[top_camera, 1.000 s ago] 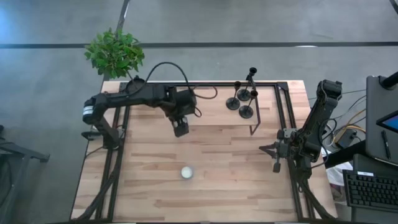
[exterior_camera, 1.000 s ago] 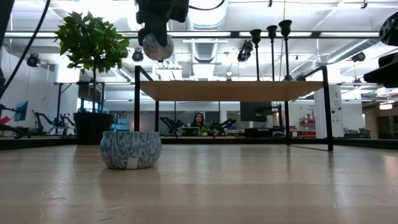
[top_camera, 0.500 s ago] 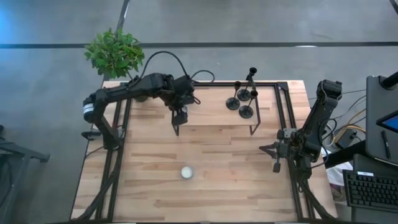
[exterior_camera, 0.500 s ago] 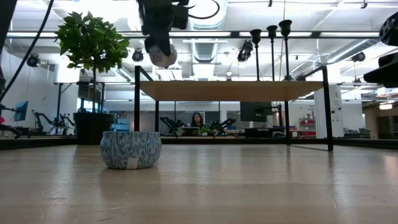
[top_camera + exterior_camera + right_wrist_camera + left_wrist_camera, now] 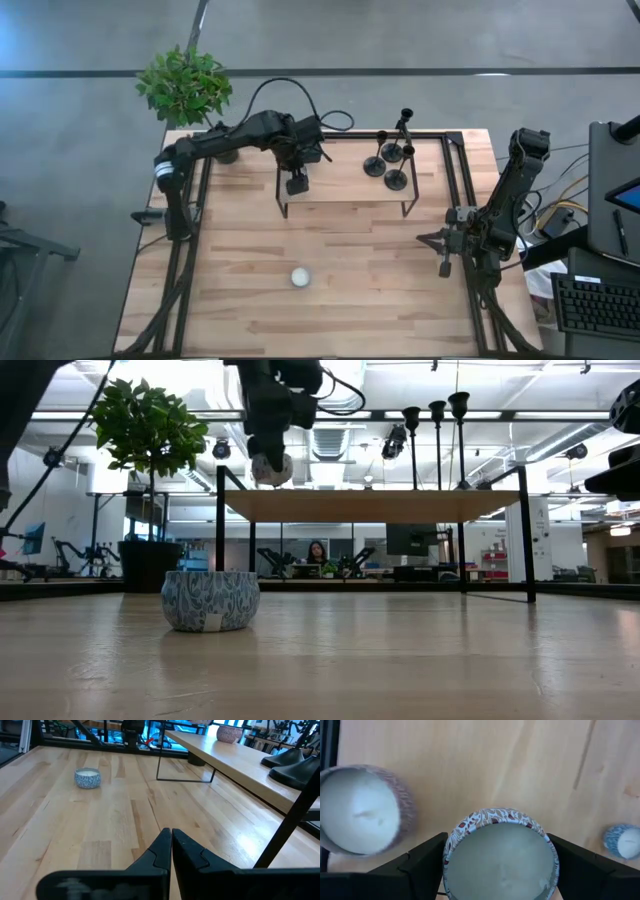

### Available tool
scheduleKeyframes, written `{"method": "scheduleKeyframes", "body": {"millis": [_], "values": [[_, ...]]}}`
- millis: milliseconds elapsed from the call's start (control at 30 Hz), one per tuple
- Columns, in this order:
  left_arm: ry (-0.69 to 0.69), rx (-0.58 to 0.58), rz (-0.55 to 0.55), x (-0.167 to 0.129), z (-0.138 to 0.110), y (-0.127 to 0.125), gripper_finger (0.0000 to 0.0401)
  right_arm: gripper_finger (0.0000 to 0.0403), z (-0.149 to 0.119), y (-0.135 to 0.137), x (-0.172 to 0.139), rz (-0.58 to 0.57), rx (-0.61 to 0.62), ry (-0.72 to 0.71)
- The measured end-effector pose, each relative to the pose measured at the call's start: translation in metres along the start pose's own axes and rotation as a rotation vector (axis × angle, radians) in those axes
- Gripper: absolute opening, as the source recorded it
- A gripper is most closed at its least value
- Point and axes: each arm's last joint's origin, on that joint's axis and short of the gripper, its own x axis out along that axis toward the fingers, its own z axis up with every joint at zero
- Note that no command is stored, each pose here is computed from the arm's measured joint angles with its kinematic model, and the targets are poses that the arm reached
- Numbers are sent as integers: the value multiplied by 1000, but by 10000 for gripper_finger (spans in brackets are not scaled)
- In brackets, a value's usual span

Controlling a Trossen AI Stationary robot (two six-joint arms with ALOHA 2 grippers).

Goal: Pick & Place candle stick holders
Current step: Put the red scented candle on the shelf

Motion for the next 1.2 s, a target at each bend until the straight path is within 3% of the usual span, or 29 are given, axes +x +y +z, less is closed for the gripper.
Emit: {"method": "scheduleKeyframes", "body": {"millis": [267,1200], "values": [[31,-5,19,4,9,4,310,8,0,0,0,0,0,0],[51,-67,82,8,5,23,310,8,0,0,0,0,0,0]]}}
